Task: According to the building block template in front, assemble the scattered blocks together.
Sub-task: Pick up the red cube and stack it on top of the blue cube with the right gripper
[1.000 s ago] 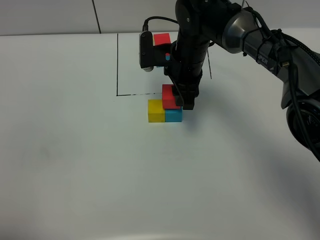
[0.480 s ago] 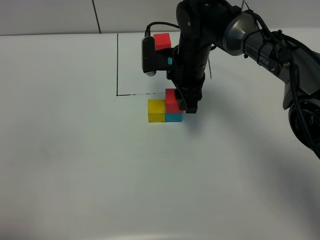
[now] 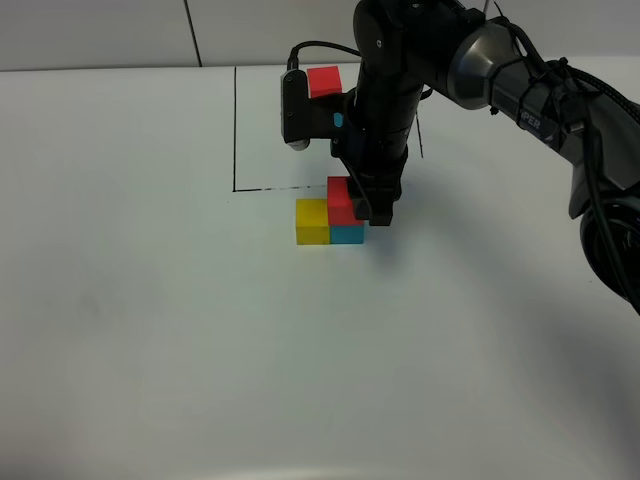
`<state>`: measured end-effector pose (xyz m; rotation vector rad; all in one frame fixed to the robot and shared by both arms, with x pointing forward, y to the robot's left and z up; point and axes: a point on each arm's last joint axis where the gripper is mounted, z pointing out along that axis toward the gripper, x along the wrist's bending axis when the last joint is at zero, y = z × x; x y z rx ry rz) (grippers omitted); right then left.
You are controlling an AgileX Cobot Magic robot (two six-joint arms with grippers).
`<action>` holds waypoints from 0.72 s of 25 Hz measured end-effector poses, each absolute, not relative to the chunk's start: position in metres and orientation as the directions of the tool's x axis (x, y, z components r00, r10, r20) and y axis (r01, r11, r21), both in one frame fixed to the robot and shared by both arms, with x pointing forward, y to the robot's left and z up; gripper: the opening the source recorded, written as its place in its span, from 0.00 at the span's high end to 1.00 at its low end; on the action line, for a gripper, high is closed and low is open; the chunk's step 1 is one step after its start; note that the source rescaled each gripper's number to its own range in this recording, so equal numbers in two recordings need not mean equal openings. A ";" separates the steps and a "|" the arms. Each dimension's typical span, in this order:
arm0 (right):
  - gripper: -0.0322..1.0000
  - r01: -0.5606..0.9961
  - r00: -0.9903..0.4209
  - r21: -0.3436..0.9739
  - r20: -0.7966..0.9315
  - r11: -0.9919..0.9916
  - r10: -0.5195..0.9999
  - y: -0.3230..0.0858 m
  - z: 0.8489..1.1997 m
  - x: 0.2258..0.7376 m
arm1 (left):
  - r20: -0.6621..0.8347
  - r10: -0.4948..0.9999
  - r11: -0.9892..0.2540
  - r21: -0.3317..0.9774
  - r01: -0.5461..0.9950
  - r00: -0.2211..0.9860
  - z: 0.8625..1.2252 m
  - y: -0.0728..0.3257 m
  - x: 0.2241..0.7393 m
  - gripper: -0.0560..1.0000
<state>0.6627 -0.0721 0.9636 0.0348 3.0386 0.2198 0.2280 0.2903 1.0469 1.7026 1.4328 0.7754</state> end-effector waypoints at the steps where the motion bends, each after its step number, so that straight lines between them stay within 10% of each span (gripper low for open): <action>1: 0.96 0.017 -0.995 0.150 -0.090 0.989 0.030 -0.072 0.964 0.662 | -0.024 0.983 -0.076 0.852 0.517 0.184 1.047 0.290 0.228 0.23; 18: 0.96 0.016 -0.997 0.152 -0.066 0.988 0.026 -0.070 0.954 0.663 | -0.024 0.983 -0.076 0.852 0.517 0.184 1.047 0.290 0.228 0.23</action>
